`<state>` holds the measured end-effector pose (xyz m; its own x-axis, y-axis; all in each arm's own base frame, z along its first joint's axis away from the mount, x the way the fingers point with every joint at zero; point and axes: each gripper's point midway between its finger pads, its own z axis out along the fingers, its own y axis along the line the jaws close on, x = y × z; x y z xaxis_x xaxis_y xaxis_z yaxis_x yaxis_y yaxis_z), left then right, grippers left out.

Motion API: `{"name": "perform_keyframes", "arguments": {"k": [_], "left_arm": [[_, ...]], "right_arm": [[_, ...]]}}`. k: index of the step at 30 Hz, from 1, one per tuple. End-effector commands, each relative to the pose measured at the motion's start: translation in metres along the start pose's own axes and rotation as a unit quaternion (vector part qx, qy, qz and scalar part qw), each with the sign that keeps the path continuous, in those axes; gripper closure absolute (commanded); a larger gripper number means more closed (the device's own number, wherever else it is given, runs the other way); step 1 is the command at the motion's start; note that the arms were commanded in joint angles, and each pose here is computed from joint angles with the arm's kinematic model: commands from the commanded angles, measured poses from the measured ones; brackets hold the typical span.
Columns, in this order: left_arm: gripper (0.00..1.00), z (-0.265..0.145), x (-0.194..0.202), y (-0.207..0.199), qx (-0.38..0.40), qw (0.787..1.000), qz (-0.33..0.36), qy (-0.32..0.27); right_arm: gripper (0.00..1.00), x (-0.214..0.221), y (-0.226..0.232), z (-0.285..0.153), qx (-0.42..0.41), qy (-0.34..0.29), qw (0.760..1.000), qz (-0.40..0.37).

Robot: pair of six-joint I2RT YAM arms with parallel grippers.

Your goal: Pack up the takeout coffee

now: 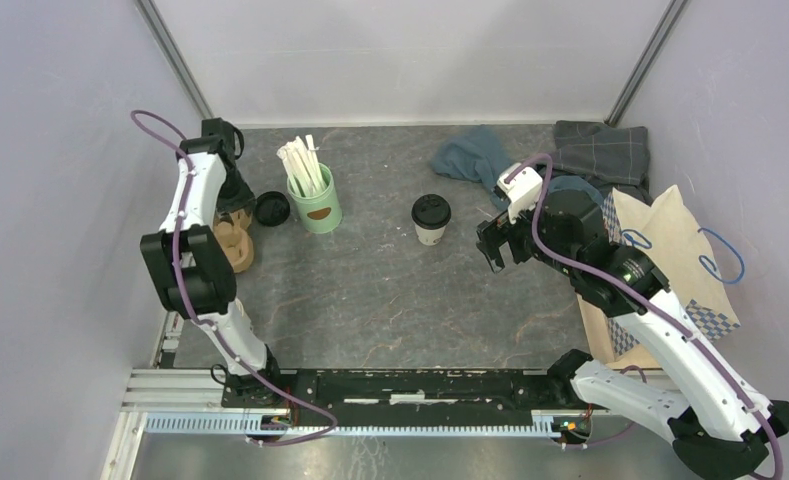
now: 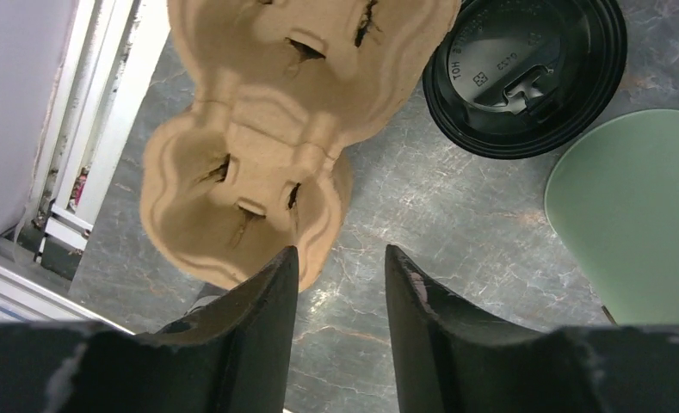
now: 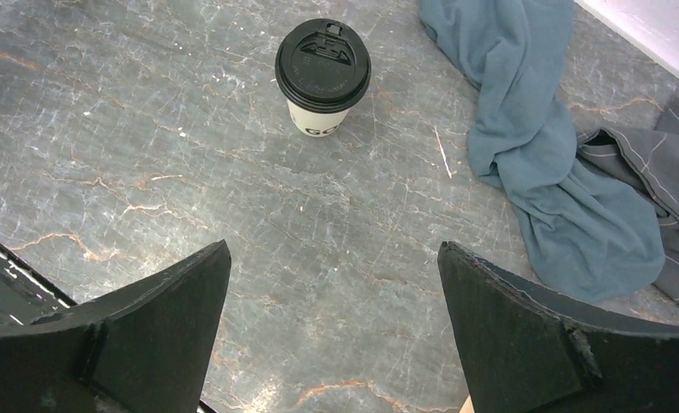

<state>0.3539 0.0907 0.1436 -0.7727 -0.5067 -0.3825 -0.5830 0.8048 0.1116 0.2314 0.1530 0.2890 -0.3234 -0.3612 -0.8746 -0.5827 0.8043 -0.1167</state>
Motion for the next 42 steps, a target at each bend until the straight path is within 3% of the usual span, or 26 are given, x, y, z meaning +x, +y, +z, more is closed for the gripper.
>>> {"name": "perform_keyframes", "arguments": {"k": [1, 11, 25, 42], "left_arm": [[0.53, 0.005, -0.010, -0.013, 0.023, 1.000, -0.002, 0.008], [0.57, 0.030, -0.001, 0.006, -0.048, 0.998, 0.026, 0.029], [0.69, 0.044, -0.013, -0.001, -0.054, 0.997, 0.032, 0.034], [0.69, 0.050, -0.004, 0.005, -0.075, 0.995, 0.032, 0.048]], "right_arm": [[0.02, -0.017, 0.000, 0.002, 0.003, -0.031, 1.000, 0.005], [0.02, -0.013, 0.001, 0.009, 0.002, -0.019, 1.000, 0.003], [0.02, -0.013, 0.001, 0.012, 0.001, -0.015, 1.000, 0.003], [0.02, -0.014, 0.002, 0.014, -0.003, -0.017, 1.000, 0.001]]}}
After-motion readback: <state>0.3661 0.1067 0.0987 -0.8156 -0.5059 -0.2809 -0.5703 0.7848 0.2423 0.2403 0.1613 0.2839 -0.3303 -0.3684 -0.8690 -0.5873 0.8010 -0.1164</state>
